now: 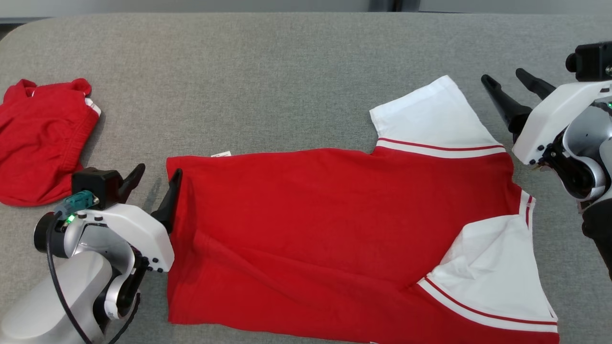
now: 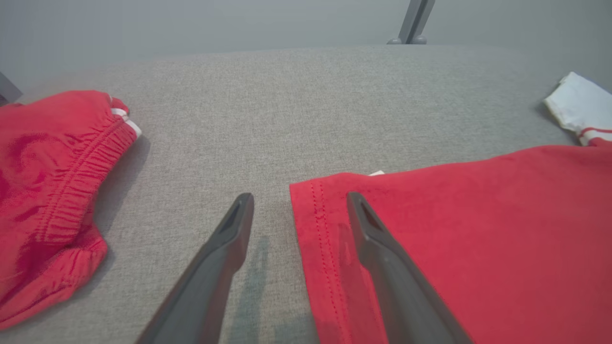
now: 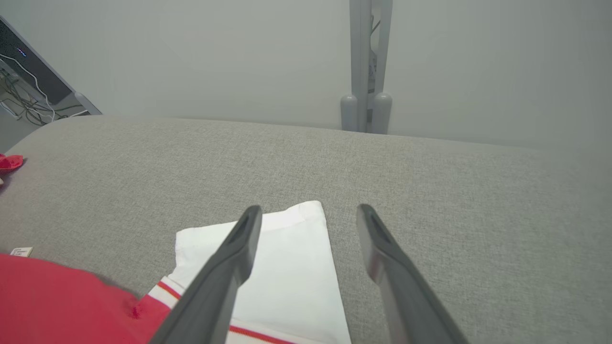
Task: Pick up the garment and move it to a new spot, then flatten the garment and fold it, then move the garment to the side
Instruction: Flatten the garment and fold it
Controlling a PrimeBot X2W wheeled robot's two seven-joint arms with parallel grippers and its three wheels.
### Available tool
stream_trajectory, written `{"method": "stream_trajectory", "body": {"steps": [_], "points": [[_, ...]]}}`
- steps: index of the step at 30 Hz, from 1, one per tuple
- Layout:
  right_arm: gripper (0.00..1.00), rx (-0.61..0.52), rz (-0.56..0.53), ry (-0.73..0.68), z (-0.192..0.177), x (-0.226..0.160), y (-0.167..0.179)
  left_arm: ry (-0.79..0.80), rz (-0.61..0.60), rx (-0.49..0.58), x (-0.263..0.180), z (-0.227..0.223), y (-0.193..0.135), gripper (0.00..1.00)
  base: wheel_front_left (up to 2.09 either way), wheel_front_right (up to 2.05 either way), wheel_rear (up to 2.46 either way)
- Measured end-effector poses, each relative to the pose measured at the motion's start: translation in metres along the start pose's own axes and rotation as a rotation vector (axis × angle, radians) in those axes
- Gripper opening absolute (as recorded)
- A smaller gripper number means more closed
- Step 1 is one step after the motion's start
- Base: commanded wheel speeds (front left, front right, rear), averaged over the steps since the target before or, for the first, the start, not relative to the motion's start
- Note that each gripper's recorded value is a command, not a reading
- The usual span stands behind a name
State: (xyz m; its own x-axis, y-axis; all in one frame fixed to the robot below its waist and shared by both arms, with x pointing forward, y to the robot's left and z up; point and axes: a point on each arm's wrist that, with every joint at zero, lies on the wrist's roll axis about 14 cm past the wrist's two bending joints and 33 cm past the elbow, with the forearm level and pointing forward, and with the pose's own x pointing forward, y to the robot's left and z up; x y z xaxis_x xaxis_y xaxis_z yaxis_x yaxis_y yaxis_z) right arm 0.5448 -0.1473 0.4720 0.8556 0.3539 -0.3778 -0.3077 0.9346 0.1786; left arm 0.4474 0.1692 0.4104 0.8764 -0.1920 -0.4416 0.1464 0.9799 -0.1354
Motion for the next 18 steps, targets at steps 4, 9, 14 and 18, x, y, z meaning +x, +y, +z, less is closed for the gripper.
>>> {"method": "stream_trajectory", "body": {"steps": [4,9,14,18], "points": [[1.00,0.020,0.001,0.041,-0.008,0.023,-0.001,0.035,-0.009,0.017,0.008,-0.009,0.000,1.00,0.00,0.00,0.00],[1.00,0.027,0.002,0.114,-0.026,0.048,0.001,0.045,-0.022,0.021,0.019,-0.008,0.000,1.00,0.00,0.00,0.00],[1.00,0.046,-0.010,0.184,-0.041,0.072,-0.003,0.082,-0.049,0.020,0.029,-0.015,-0.004,1.00,0.00,0.00,0.00],[1.00,0.065,-0.018,0.226,-0.045,0.085,-0.007,0.093,-0.051,0.026,0.035,-0.018,-0.002,1.00,0.00,0.00,0.00]]}}
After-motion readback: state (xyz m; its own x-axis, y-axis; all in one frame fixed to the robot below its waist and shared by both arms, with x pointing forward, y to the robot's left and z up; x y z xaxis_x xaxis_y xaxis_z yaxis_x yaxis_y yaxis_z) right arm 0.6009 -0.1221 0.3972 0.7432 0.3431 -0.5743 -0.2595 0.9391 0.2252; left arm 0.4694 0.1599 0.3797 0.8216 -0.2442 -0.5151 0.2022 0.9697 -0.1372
